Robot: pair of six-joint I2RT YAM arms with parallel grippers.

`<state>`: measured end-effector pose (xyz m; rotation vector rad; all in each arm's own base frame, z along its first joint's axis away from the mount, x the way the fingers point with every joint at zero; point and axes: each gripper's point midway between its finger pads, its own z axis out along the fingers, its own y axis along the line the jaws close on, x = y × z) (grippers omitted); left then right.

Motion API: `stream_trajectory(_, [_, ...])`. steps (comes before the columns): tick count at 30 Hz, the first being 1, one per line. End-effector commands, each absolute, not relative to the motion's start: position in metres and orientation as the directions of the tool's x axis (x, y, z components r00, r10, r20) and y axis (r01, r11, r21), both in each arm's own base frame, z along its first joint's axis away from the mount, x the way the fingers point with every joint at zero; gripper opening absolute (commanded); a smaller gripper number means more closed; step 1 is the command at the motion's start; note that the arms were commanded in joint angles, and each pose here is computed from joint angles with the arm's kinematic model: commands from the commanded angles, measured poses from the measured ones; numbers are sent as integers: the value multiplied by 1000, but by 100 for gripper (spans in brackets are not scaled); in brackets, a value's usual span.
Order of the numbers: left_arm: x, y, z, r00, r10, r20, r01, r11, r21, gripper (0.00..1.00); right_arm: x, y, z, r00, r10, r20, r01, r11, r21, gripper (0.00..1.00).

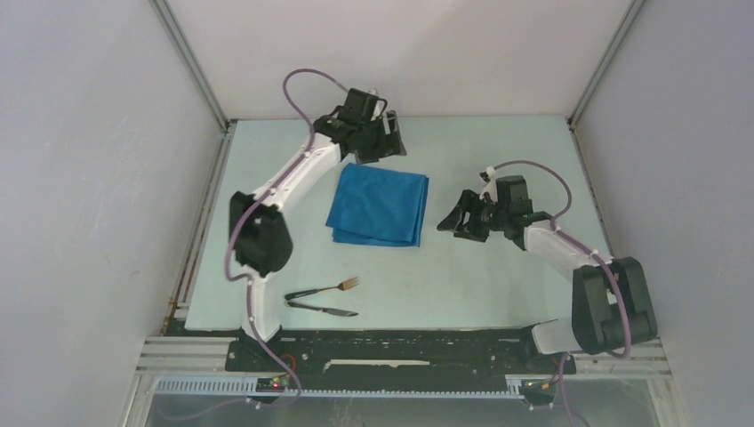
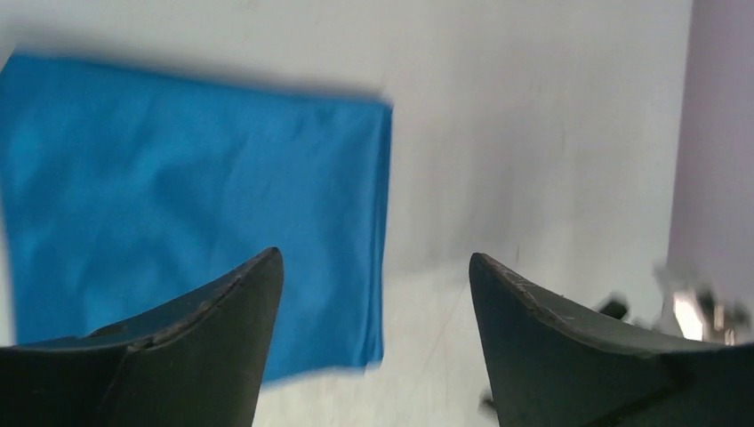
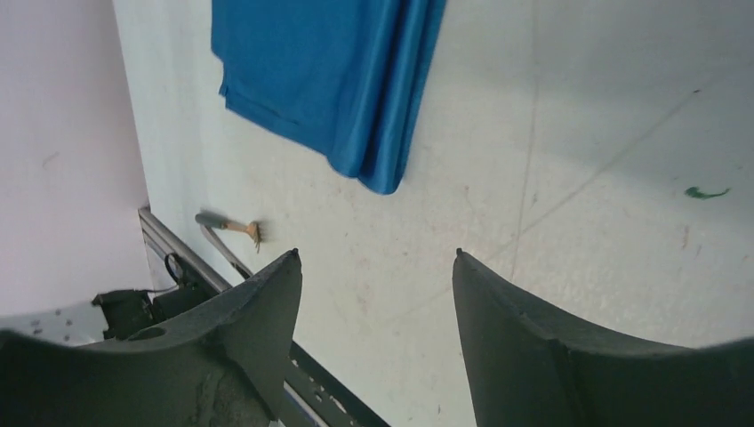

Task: Fold the napkin into a case and place the utensils inside
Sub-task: Turn over the upper triangle folded napkin at the center of the board, then smooth out the lower triangle-folded napkin at the center of the board.

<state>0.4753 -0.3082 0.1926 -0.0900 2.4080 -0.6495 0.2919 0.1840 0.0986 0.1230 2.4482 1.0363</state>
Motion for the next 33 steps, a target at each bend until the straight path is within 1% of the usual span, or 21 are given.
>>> stream_trajectory(1, [411, -263, 205, -811, -106, -575, 153, 911, -384, 82, 307, 186, 90, -888, 318, -333, -25, 689, 724, 69])
stream_trajectory(3, [386, -266, 189, -845, -88, -527, 170, 891, -421, 79, 322, 197, 91, -881, 364, -304, -4, 635, 772, 65])
stream_trajectory(5, [363, -282, 172, -870, -58, -489, 204, 861, -466, 74, 340, 204, 85, -874, 397, -280, 15, 598, 801, 61])
stream_trajectory(8, [333, -310, 140, -893, 7, -450, 232, 864, -447, 68, 373, 210, 84, -872, 425, -242, 28, 537, 843, 55])
stream_trajectory(9, [327, -319, 127, -902, 22, -432, 232, 868, -439, 64, 384, 212, 84, -876, 426, -225, 32, 516, 856, 52])
stream_trajectory(10, [322, -327, 119, -904, 31, -426, 232, 873, -429, 59, 394, 213, 83, -873, 437, -216, 36, 500, 865, 50])
stream_trajectory(11, [320, -332, 113, -899, 34, -436, 231, 883, -408, 58, 405, 213, 83, -866, 450, -217, 34, 487, 873, 50])
stream_trajectory(13, [321, -338, 104, -879, 55, -473, 240, 909, -340, 58, 421, 215, 79, -861, 462, -211, 39, 476, 879, 49])
stream_trajectory(16, [320, -346, 91, -871, 90, -482, 253, 925, -284, 59, 435, 216, 69, -862, 468, -192, 64, 476, 877, 47])
stream_trajectory(19, [316, -353, 76, -877, 128, -463, 266, 931, -248, 56, 439, 217, 63, -865, 469, -178, 75, 471, 879, 43])
stream_trajectory(21, [315, -353, 69, -879, 143, -454, 266, 939, -219, 50, 437, 218, 59, -871, 463, -165, 84, 472, 877, 41])
stream_trajectory(23, [317, -350, 63, -878, 156, -453, 260, 949, -177, 47, 433, 218, 56, -878, 450, -165, 88, 490, 867, 40])
stream_trajectory(27, [322, -346, 59, -862, 193, -468, 273, 956, -108, 45, 424, 218, 55, -885, 431, -176, 79, 512, 855, 40])
stream_trajectory(31, [323, -349, 54, -869, 210, -448, 279, 956, -94, 38, 409, 217, 54, -897, 404, -181, 74, 539, 839, 36])
stream_trajectory(33, [321, -351, 51, -874, 210, -438, 280, 955, -101, 38, 398, 217, 54, -905, 388, -175, 71, 543, 837, 36])
